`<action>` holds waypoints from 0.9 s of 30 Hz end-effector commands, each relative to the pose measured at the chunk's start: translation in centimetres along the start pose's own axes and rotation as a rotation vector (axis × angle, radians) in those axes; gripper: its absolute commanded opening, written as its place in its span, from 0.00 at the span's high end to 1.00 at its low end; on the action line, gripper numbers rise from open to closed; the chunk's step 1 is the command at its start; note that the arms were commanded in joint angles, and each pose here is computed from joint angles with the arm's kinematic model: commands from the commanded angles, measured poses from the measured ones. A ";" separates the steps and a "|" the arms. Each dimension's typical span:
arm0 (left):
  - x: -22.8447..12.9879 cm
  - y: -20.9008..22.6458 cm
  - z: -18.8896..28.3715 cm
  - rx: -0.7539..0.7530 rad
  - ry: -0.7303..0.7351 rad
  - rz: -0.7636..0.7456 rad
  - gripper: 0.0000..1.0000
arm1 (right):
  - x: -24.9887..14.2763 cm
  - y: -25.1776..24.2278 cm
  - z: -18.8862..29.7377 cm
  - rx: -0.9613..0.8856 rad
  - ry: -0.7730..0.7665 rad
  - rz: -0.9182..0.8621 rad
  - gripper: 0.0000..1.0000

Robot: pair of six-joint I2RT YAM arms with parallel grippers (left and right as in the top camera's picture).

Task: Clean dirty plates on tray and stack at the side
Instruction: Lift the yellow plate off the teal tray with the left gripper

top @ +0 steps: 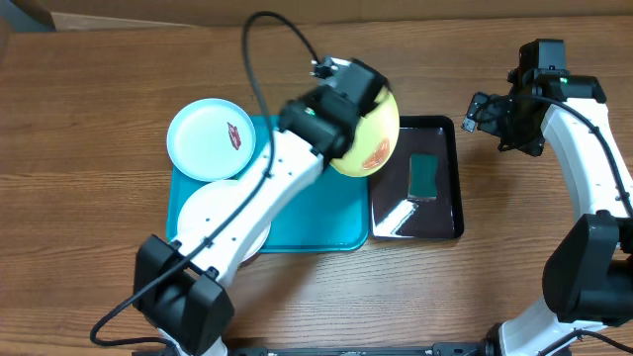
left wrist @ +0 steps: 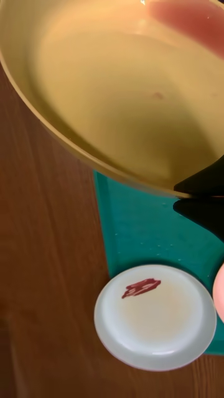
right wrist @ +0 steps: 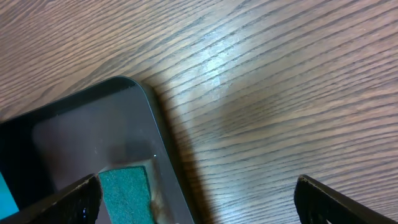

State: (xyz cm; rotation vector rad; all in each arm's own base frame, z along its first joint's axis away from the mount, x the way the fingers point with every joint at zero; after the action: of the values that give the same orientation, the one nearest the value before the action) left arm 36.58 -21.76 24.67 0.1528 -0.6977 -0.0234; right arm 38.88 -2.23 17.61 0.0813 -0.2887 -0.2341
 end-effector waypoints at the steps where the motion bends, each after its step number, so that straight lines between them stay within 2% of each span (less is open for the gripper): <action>1: 1.0 -0.6 2.1 0.117 -0.138 -0.040 0.96 | 0.2 0.1 0.3 0.008 -0.014 -0.002 0.00; 3: 0.5 -2.1 3.9 0.164 -0.209 -0.103 0.96 | 0.2 0.1 0.3 0.008 -0.014 -0.002 0.00; 12: -0.6 -4.5 7.4 0.261 -0.352 -0.226 0.96 | 0.2 0.1 0.3 0.008 -0.014 -0.002 0.00; 19: -0.9 -5.1 9.5 0.343 -0.452 -0.245 0.96 | 0.2 0.1 0.3 0.008 -0.014 -0.002 0.00; 27: -1.2 -5.8 10.3 0.335 -0.478 -0.247 0.96 | 0.2 0.1 0.3 0.008 -0.014 -0.002 0.00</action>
State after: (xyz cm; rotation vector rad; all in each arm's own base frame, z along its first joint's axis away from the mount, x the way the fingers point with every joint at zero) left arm 29.24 -28.79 29.40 0.5481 -1.1015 -0.2249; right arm 38.89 -2.23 17.62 0.0814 -0.2891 -0.2344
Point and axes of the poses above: each gripper's point midway between its finger pads, its own z axis back along the fingers, its own y axis along the line the jaws close on, x = y × z, the point moved 6 cm from there along z, back along the fingers, and after that the axes turned 8 degrees about z, right-handed, at the moved point
